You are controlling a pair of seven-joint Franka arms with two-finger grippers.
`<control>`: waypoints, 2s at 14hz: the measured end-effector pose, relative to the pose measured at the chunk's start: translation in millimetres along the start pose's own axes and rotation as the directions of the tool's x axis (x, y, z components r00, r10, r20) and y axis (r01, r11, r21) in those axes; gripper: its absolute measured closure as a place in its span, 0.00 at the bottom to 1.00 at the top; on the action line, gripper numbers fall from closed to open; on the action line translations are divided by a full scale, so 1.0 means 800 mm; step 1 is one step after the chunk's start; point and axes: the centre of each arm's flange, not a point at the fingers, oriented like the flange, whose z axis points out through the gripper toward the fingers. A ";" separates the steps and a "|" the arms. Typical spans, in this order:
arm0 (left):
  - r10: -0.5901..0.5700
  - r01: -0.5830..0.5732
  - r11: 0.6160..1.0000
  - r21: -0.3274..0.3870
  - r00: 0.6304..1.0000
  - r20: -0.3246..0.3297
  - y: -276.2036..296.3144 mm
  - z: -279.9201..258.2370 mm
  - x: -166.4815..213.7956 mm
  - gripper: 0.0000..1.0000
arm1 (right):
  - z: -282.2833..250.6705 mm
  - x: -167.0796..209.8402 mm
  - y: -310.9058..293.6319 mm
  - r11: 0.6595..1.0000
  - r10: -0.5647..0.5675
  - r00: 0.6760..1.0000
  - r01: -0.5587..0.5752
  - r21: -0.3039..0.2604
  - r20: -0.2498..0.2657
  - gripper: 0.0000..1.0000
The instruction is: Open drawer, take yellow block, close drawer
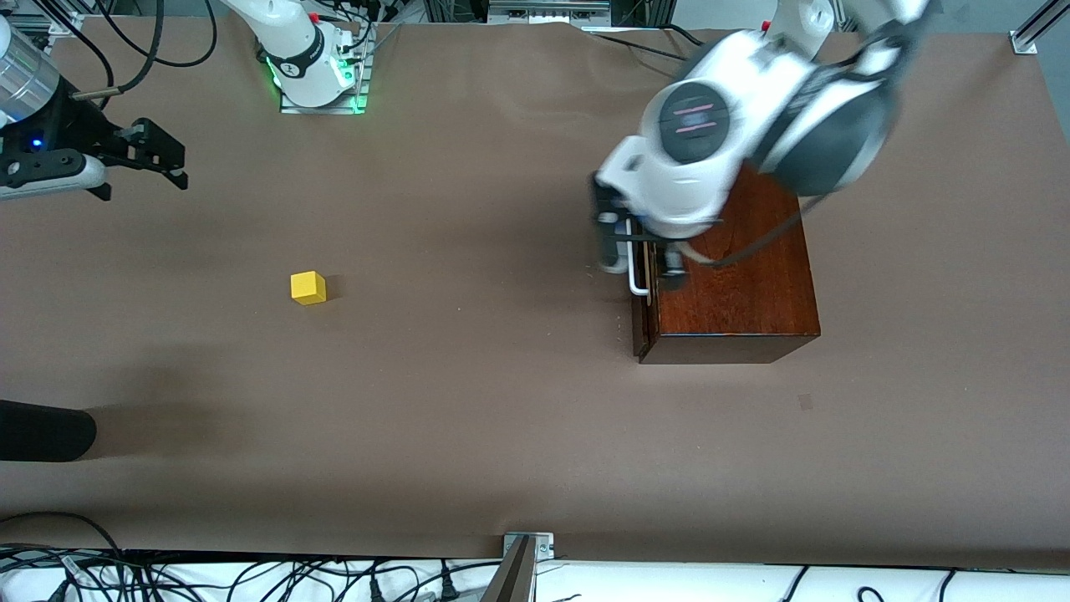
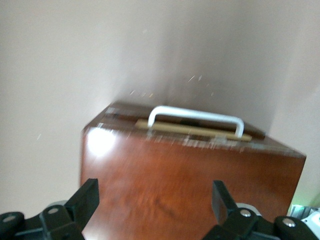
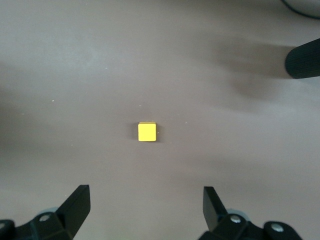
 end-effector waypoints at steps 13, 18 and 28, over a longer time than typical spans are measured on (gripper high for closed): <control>-0.770 0.771 0.633 -0.071 0.616 -0.167 -0.059 -0.076 -0.325 0.00 | 0.000 -0.001 -0.011 1.000 -0.010 0.999 0.009 0.020 0.030 0.00; -0.949 0.947 0.301 -0.114 0.285 -0.136 -0.027 -0.071 -0.344 0.00 | 0.001 -0.001 -0.011 1.000 -0.010 0.999 0.009 0.020 0.032 0.00; -0.964 0.959 0.259 -0.118 0.251 -0.083 -0.020 -0.038 -0.356 0.00 | 0.009 0.003 0.000 1.000 0.005 0.999 -0.005 0.019 0.039 0.00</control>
